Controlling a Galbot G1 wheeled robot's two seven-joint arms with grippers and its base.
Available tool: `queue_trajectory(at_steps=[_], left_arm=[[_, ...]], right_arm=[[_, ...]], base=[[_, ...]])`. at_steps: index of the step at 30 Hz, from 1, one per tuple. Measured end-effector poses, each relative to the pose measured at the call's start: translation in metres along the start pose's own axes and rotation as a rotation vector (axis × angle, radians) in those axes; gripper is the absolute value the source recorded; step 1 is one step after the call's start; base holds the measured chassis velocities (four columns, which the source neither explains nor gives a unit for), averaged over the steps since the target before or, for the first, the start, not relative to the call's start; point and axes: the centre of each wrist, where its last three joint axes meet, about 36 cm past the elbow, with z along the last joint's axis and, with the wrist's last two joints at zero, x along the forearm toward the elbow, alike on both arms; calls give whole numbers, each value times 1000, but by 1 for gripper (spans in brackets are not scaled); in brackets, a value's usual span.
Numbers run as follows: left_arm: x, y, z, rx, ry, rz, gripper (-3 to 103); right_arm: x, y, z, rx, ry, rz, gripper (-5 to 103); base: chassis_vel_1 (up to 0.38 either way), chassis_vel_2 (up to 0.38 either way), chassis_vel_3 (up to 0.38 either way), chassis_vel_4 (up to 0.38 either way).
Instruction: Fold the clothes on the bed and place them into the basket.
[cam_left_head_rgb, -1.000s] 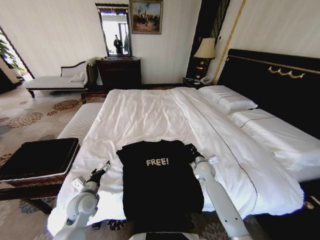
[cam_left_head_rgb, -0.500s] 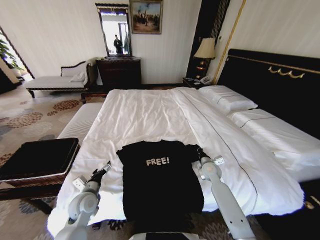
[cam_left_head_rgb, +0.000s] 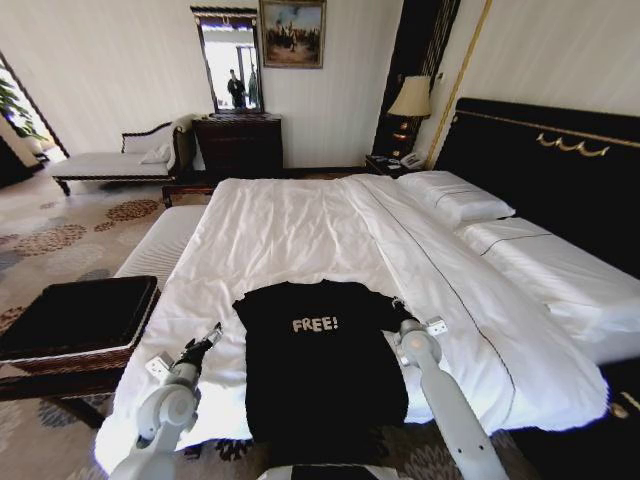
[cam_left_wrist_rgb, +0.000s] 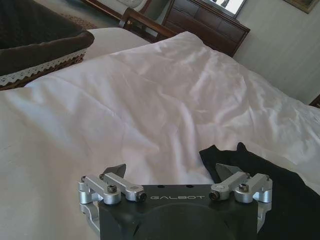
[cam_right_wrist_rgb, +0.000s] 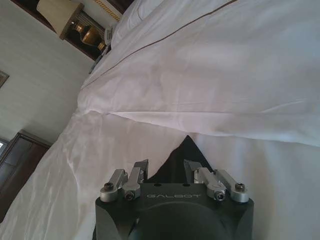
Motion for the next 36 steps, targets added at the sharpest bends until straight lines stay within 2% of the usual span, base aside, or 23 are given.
queue_trajectory(at_steps=[1, 2, 4, 5, 6, 7, 10, 11, 14, 15, 16, 17, 19, 20, 22, 26, 35, 36], left_arm=[[0, 0, 0, 1, -1, -1, 100], [0, 0, 0, 1, -1, -1, 100], [0, 1, 0, 2, -1, -1, 100], [-1, 1, 0, 3, -1, -1, 100], [-2, 1, 0, 4, 0, -3, 100], [-2, 2, 1, 4, 2, -4, 100], [-5, 6, 4, 6, 8, -8, 100], [-7, 9, 7, 9, 12, -8, 100], [-8, 12, 14, 25, 23, 12, 100], [-7, 13, 21, 61, 33, 46, 100], [-6, 10, 27, 127, 49, 90, 100], [-5, 7, 31, 178, 63, 119, 100], [-6, 0, 40, 242, 85, 156, 100], [-6, 0, 40, 242, 85, 156, 100], [-9, -10, 48, 283, 98, 185, 100], [-22, -20, 45, 359, 97, 204, 100], [-49, -30, 51, 454, 127, 210, 100], [-54, -32, 50, 470, 125, 211, 103]], right_arm=[[6, -4, 2, -2, 5, 8, 37], [10, -6, 4, -5, 7, 13, 48], [16, -7, 6, -10, 11, 19, 48], [24, -9, 8, -19, 18, 25, 60], [33, -9, 10, -25, 24, 24, 60], [37, -9, 11, -27, 27, 20, 71], [50, -7, 12, -27, 27, -5, 71], [54, -5, 12, -24, 20, -29, 81], [59, -4, 12, -18, 0, -68, 81], [61, -2, 12, -14, -18, -92, 91], [63, -2, 12, -13, -32, -111, 91], [63, -2, 12, -12, -40, -120, 99], [64, -1, 13, -12, -48, -131, 100], [64, -1, 13, -12, -48, -131, 100], [65, -1, 14, -12, -51, -132, 100], [66, -5, 17, -9, -45, -121, 100], [66, -10, 16, -5, -44, -104, 100], [65, -11, 16, -3, -44, -101, 100]], base=[[0, 0, 0, 0], [0, 0, 0, 0], [0, 0, 0, 0], [0, 0, 0, 0], [0, 0, 0, 0], [0, 0, 0, 0], [0, 0, 0, 0], [0, 0, 0, 0], [0, 0, 0, 0], [0, 0, 0, 0], [0, 0, 0, 0], [0, 0, 0, 0], [0, 0, 0, 0], [0, 0, 0, 0], [0, 0, 0, 0], [0, 0, 0, 0], [0, 0, 0, 0], [0, 0, 0, 0]])
